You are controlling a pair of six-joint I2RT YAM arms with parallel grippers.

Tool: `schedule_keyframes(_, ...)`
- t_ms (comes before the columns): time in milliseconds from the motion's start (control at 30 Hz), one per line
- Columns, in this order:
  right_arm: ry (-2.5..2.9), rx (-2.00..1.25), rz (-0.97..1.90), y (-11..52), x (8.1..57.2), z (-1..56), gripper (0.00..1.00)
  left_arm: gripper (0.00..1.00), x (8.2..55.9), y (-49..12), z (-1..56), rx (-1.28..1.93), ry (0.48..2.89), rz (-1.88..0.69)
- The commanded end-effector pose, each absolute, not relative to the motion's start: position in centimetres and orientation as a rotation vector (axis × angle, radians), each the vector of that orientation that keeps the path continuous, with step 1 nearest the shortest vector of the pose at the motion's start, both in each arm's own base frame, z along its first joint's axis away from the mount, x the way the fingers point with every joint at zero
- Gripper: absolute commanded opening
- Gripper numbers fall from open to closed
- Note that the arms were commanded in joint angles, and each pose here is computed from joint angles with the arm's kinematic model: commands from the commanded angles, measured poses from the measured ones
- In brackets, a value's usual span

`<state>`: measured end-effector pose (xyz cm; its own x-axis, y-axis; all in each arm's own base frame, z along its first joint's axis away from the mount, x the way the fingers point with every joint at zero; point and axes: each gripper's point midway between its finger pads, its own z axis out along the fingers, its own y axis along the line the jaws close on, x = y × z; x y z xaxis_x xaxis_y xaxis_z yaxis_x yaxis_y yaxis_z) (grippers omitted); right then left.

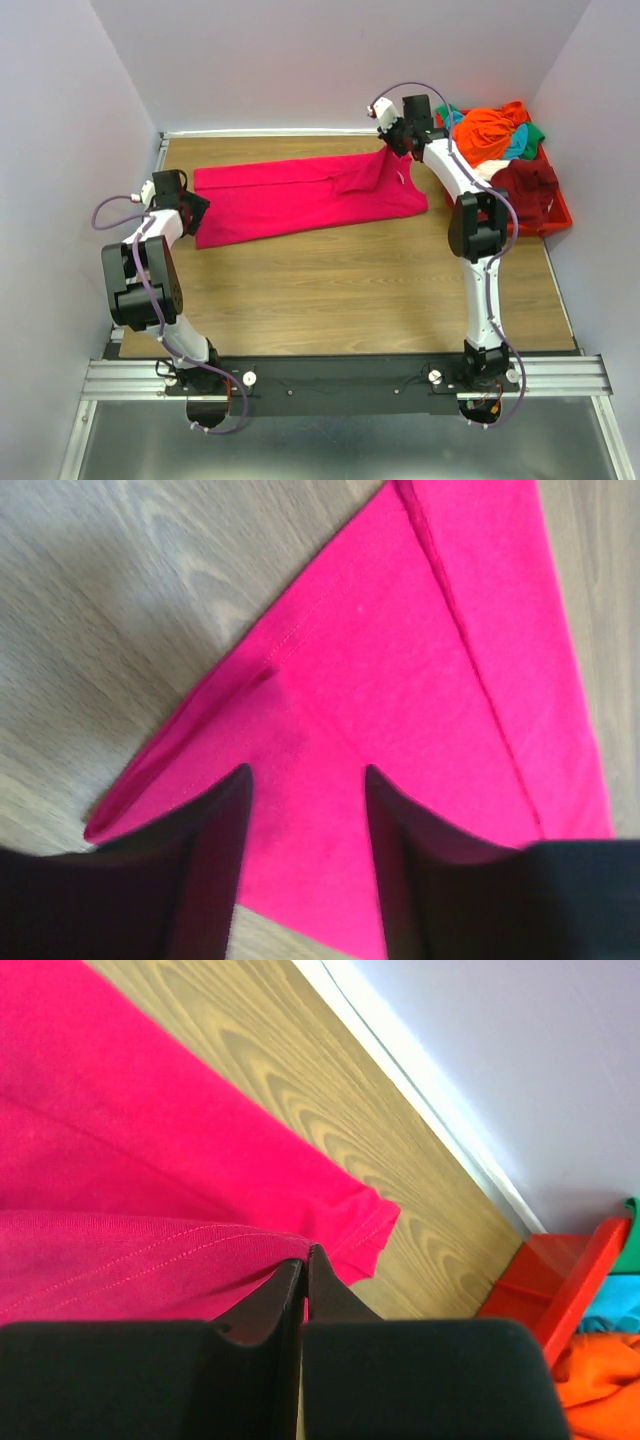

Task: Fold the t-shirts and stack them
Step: Fold the tshirt

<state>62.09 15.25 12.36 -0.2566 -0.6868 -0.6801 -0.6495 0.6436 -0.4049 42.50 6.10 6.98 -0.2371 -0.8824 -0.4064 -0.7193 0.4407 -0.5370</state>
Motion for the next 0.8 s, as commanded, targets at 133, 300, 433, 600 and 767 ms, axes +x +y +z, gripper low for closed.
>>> schedule_keyframes(133,1.958,-0.869,-0.007,17.3,65.2,11.0,0.59,0.72,41.9,8.1,12.8,-1.208,1.967,-0.268)
schedule_keyframes(300,1.947,-0.523,-0.170,15.1,67.8,12.4,1.00,0.72,40.9,8.3,19.9,-0.945,1.865,-0.240)
schedule_keyframes(433,1.933,-0.547,-0.112,15.7,66.8,14.1,1.00,0.72,39.1,6.5,25.2,-0.496,1.780,-0.165)
schedule_keyframes(600,1.836,-1.081,0.214,20.3,58.1,14.6,1.00,0.85,37.0,1.9,26.6,-0.130,1.710,-0.191)
schedule_keyframes(767,1.891,-1.416,0.453,22.2,49.8,11.0,0.85,0.84,35.1,-0.3,25.6,-0.021,1.697,-0.135)
